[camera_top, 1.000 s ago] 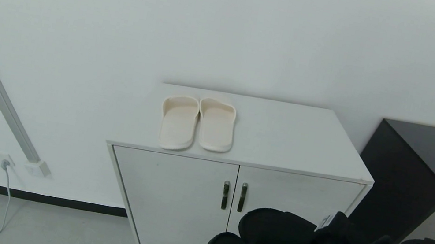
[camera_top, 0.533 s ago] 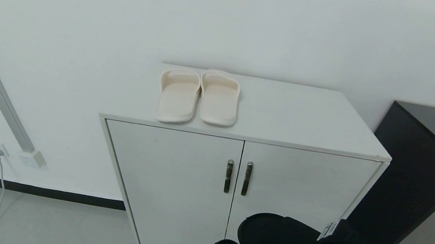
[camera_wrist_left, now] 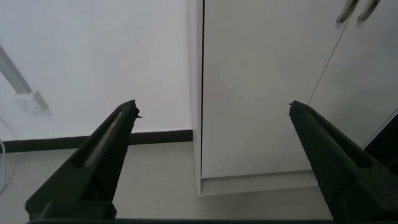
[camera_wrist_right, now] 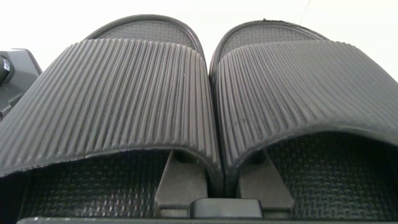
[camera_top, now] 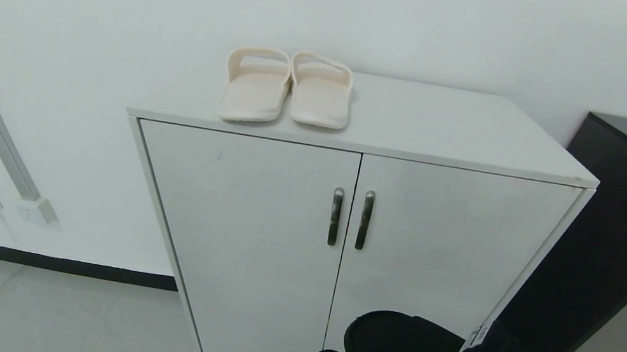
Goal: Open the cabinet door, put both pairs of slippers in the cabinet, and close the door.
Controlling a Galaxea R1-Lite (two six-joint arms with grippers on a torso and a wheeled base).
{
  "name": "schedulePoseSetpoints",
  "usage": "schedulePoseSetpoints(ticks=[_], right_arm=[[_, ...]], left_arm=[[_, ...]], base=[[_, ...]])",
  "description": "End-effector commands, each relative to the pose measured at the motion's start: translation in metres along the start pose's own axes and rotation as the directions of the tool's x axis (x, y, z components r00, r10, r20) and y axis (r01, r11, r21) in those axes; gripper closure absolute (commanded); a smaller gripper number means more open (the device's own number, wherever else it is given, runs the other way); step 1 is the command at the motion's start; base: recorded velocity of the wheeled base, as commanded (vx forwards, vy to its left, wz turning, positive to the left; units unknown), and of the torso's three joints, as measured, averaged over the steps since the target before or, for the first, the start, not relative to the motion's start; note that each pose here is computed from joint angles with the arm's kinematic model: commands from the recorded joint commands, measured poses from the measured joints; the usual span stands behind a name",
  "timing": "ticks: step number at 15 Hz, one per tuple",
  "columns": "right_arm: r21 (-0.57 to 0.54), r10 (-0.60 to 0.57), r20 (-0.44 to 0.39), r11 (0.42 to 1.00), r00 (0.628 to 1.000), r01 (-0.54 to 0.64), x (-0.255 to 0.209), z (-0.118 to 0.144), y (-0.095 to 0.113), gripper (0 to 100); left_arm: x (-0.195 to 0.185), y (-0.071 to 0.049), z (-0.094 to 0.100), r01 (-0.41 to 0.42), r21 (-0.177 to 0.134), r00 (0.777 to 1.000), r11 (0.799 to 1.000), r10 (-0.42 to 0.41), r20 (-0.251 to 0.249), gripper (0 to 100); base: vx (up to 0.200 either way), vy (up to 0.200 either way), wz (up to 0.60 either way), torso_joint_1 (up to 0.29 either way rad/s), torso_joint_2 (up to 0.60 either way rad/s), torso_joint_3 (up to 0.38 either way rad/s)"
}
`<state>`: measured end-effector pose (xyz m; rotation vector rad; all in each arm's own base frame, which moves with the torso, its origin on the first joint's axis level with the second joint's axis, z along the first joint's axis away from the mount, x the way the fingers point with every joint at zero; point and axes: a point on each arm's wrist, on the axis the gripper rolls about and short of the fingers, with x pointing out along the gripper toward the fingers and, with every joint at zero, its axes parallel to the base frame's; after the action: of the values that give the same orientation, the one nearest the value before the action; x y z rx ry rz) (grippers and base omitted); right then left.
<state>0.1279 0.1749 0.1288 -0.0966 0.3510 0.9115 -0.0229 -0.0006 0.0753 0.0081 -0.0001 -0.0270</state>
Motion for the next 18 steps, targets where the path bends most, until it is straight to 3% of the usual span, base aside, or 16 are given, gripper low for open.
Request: schedulePoseSetpoints(ticks=[1,11,13,14,15,18], right_arm=[[0.000,0.000,0.001,1.000,1.000,0.000,0.000,0.000,0.000,100],[-0.005,0.012,-0.001,1.000,1.000,-0.012,0.000,-0.001,0.003,100],[-0.008,0.023,0.007,1.000,1.000,-0.023,-0.004,0.000,0.005,100],[-0.008,0.023,0.009,1.000,1.000,-0.023,-0.004,0.000,0.005,100],[-0.009,0.027,0.008,1.000,1.000,-0.027,-0.004,0.000,0.006,100],[-0.011,0.031,0.005,0.999,1.000,-0.031,-0.004,-0.001,0.007,100]], left_arm=[[0.000,0.000,0.000,0.001,-0.002,1.000,1.000,-0.001,-0.002,0],[0.001,0.000,0.001,0.001,-0.001,1.000,1.000,-0.001,-0.012,0],[-0.001,0.000,0.004,-0.026,-0.007,1.000,1.000,0.026,0.012,0],[-0.002,0.001,0.013,-0.022,-0.036,0.999,0.999,0.023,0.027,0],[-0.003,0.001,0.030,-0.007,-0.086,0.999,0.996,0.010,0.040,0],[0.011,0.000,0.063,0.059,-0.099,0.998,0.993,-0.062,-0.025,0]], base=[[0.000,0.000,0.00,-0.149,0.48,0.334],[0.000,0.000,0.00,-0.083,0.45,0.362],[0.000,0.000,0.00,-0.007,0.26,0.244],[0.000,0.000,0.00,-0.007,0.12,0.115],[0.000,0.000,0.00,0.002,0.06,0.036],[0.000,0.000,0.00,0.000,0.00,0.000]])
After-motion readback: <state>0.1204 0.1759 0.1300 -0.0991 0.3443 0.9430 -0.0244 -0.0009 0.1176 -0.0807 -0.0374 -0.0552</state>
